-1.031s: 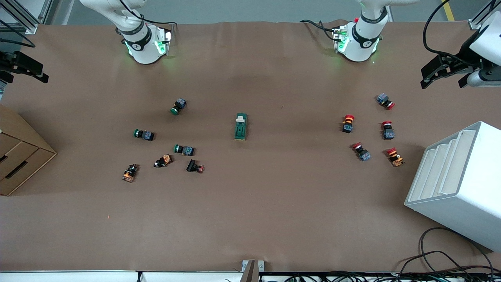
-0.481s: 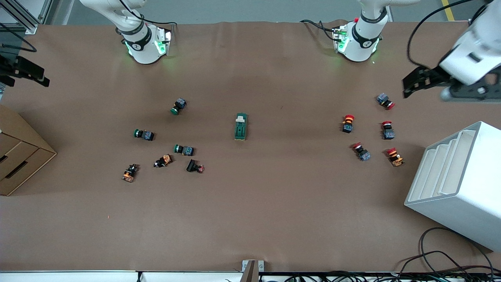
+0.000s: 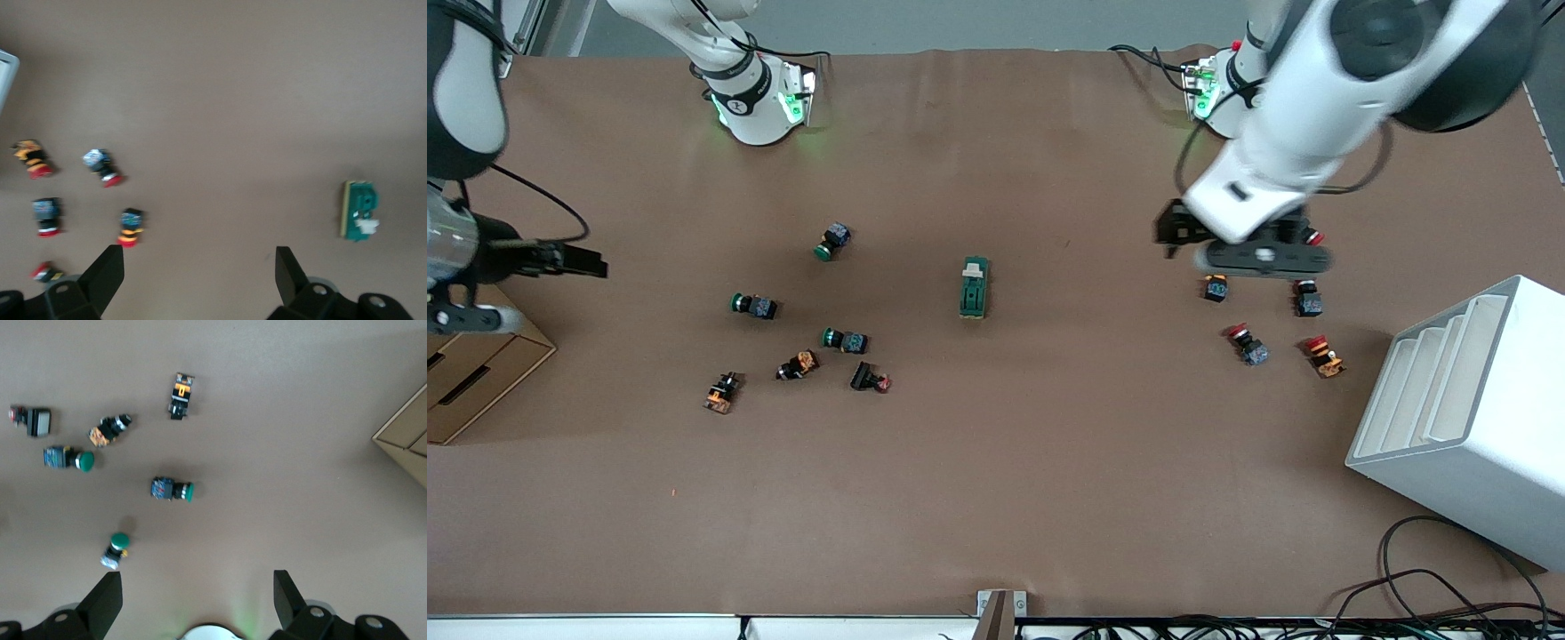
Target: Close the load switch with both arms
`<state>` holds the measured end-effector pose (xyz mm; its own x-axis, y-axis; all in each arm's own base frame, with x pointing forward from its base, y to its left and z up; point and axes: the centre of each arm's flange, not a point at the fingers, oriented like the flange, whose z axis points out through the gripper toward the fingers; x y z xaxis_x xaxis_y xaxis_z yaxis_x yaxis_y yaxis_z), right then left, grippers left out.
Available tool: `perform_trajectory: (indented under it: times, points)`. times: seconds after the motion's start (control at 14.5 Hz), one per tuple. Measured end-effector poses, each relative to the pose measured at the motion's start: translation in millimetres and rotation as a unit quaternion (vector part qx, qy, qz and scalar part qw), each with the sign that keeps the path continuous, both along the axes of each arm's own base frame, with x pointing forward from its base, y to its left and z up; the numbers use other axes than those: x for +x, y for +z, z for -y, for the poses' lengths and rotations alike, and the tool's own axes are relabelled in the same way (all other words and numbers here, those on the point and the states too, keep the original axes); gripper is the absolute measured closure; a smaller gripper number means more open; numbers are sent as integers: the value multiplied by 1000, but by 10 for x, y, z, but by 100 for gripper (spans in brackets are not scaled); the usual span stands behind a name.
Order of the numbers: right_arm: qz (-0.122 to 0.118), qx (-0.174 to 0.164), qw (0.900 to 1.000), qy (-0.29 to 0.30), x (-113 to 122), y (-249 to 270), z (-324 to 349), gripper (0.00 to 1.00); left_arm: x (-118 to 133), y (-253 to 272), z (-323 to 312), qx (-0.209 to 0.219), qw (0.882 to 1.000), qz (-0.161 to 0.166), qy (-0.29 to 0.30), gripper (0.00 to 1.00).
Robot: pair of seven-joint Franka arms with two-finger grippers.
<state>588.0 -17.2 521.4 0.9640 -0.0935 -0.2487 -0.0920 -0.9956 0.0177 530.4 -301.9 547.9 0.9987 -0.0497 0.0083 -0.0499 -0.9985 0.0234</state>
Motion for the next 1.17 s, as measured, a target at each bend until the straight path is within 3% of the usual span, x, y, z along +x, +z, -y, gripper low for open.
perform_trajectory:
  times: [0.21, 0.34, 0.55, 0.76, 0.89, 1.17]
  points:
    - [-4, -12, 995, -101, -5, -16, -616, 0, -160, -299, 644, 5, 999, 20, 25, 0]
    - [-10, -14, 986, -168, -24, -66, -1088, 0, -363, -572, 1115, 29, 998, 39, 46, 0]
    - [0, -14, 970, -242, -34, -296, -1842, 0, -724, -986, 1755, 36, 995, 57, 75, 0]
    - [23, -14, 957, -290, -170, -720, -2716, 0, -989, -1351, 2171, 24, 992, 74, 95, 0]
    - [31, -11, 949, -313, -253, -979, -3119, 0, -1182, -1595, 2323, 13, 990, 102, 100, 0]
    - [46, -8, 942, -333, -358, -1531, -3705, 0, -1645, -1937, 2515, 20, 989, 122, 76, 0]
